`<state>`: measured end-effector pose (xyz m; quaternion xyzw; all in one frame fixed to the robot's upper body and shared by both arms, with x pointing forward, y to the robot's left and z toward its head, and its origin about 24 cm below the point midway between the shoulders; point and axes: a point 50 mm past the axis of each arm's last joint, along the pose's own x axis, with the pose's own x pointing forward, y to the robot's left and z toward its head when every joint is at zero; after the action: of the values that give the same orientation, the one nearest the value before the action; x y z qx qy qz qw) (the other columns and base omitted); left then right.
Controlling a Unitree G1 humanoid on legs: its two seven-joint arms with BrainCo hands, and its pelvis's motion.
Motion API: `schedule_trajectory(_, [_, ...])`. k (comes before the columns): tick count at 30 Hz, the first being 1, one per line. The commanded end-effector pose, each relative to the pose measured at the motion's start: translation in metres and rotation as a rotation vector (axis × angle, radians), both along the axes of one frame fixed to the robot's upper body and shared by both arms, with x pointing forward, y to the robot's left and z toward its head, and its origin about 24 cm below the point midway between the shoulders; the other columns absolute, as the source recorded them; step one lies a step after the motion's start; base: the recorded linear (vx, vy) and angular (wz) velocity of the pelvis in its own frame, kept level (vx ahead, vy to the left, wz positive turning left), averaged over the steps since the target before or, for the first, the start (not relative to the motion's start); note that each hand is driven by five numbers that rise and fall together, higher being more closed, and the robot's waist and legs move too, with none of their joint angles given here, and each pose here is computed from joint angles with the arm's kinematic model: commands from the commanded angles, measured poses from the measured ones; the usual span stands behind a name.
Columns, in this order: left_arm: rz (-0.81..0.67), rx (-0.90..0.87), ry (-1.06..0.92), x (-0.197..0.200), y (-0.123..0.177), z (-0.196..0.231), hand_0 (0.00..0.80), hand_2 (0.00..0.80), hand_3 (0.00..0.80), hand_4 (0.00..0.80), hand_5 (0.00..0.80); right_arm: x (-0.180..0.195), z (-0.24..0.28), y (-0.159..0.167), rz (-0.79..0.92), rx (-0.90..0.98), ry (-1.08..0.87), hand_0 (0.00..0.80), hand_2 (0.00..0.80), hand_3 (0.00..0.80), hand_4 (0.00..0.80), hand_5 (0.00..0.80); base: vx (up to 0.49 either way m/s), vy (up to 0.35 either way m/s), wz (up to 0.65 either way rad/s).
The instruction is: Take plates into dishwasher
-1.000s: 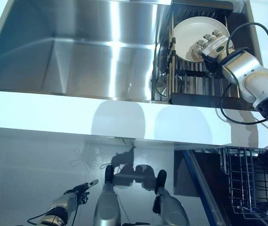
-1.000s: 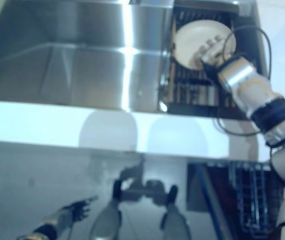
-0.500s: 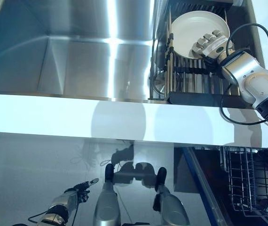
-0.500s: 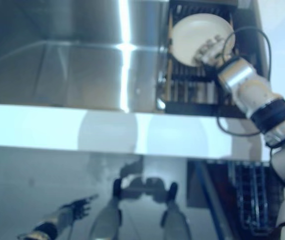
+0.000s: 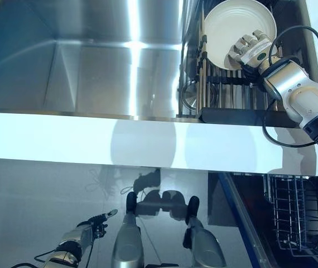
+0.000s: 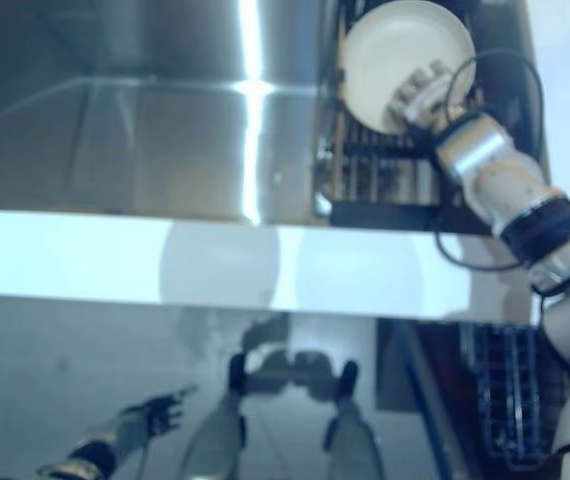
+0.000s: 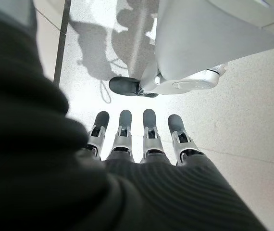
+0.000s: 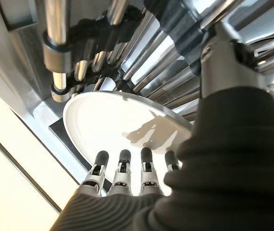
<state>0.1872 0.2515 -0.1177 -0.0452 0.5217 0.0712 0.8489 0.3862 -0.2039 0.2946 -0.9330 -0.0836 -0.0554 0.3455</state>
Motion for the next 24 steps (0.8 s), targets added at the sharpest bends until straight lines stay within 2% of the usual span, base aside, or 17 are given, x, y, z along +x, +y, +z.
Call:
schedule_trajectory(1, [-0.050,0.016,0.040,0.004,-0.004,0.000,0.000,0.000,0.000,0.000,0.000,-0.011,0.062,0.005,-0.015,-0.048,-0.231,0.188,0.188,0.188,0.188,0.188,0.000,0.000,0.00])
schedule_trajectory(2, [-0.051,0.015,0.041,0.004,-0.004,0.000,0.000,0.000,0.000,0.000,0.000,-0.011,0.063,0.004,-0.014,-0.049,-0.240,0.411,0.411,0.411,0.411,0.411,0.000,0.000,0.00])
schedule_trajectory(3, [-0.050,0.013,0.041,0.004,-0.005,0.000,0.000,0.000,0.000,0.000,0.000,-0.011,0.064,0.004,-0.014,-0.057,-0.250,0.546,0.546,0.546,0.546,0.546,0.000,0.000,0.00])
schedule_trajectory(4, [-0.049,0.012,0.041,0.004,-0.005,-0.001,0.000,0.000,0.000,0.000,0.000,-0.011,0.064,0.005,-0.012,-0.066,-0.261,0.800,0.800,0.800,0.800,0.800,0.000,0.000,0.00])
schedule_trajectory(9, [-0.044,0.007,0.045,0.003,-0.005,-0.001,0.000,0.000,0.000,0.000,0.000,-0.012,0.068,0.003,-0.012,-0.134,-0.334,0.800,0.800,0.800,0.800,0.800,0.013,0.004,0.03])
schedule_trajectory(24, [-0.065,0.010,0.040,-0.001,-0.002,-0.003,0.000,0.000,0.000,0.000,0.000,-0.013,0.071,-0.011,-0.034,-0.168,-0.383,0.800,0.800,0.800,0.800,0.800,0.000,0.000,0.00])
